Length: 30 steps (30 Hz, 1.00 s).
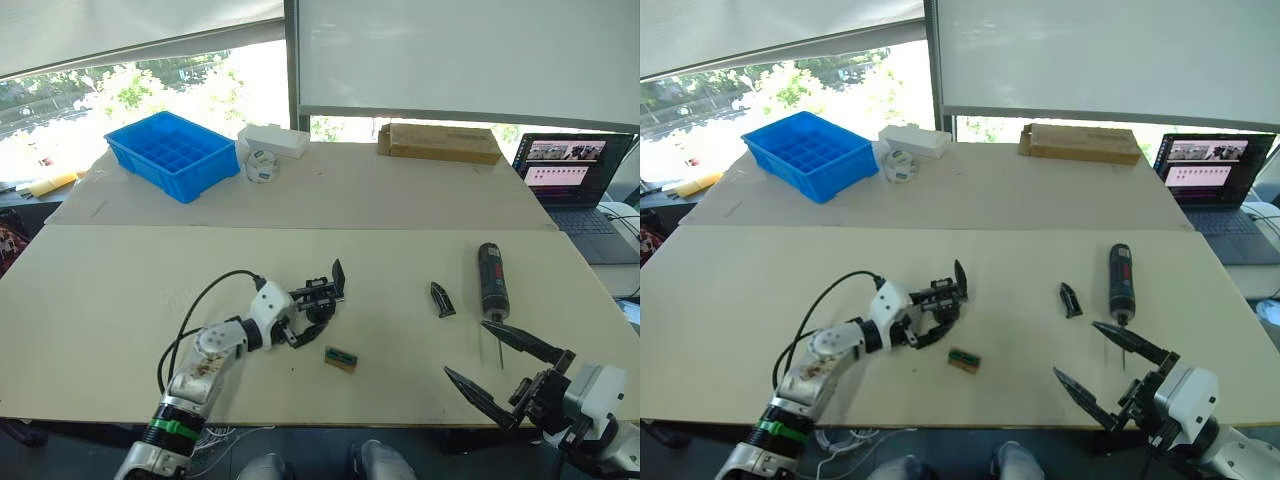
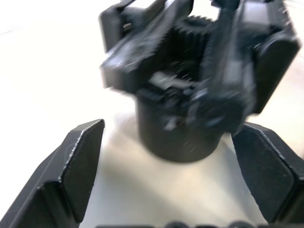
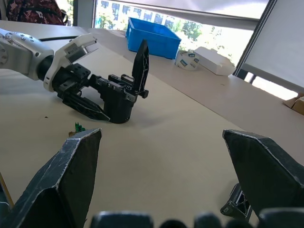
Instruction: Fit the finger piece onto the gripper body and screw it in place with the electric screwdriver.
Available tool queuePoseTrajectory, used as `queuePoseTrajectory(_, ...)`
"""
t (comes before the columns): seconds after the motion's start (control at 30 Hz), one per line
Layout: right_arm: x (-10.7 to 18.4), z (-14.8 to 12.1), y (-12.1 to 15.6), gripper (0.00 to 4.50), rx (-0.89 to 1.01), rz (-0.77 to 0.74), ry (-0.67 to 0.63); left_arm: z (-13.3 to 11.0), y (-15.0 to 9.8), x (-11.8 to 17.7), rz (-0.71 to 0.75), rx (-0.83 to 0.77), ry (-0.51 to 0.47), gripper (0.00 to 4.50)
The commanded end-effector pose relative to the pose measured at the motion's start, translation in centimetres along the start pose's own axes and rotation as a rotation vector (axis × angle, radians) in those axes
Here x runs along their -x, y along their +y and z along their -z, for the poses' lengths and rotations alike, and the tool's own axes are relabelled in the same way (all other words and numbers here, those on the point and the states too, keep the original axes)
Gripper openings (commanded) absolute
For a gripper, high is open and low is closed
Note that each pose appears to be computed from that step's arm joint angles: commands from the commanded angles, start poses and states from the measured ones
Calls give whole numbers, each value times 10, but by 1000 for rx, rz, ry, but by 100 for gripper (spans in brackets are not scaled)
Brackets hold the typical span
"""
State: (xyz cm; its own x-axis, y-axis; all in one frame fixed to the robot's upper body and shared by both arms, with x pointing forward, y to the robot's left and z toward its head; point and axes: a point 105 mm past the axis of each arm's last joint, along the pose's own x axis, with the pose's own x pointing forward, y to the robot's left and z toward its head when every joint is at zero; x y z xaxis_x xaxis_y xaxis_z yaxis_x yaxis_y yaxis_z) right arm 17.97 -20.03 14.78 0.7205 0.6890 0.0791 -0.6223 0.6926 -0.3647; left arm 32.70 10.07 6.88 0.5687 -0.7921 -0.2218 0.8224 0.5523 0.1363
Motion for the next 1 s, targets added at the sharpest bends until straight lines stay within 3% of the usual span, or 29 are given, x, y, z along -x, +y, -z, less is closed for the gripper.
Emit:
queuePoseTrajectory(0.03, 1, -8, 0, 450, 24, 5, -21, -7, 15, 6, 32, -21, -17, 447)
queuePoseTrajectory(0.2, 3, -6, 3, 450, 14, 0, -5, -13, 15, -6, 227, -50, 2, 447)
queuePoseTrajectory(0.6, 6, -5, 4, 450, 18, 0, 8, -24, 12, -34, 403, -115, -49, 447)
queuePoseTrajectory(0.7, 8, -5, 4, 450, 22, 4, 13, -20, 14, -27, 393, -138, -60, 369)
queuePoseTrajectory(0.8, 8, -5, 4, 450, 24, 4, 14, -22, 20, -23, 341, -143, -103, 241)
queuePoseTrajectory(1.0, 9, -4, 4, 450, 28, 5, 13, -40, 15, -16, 135, -76, -231, 235)
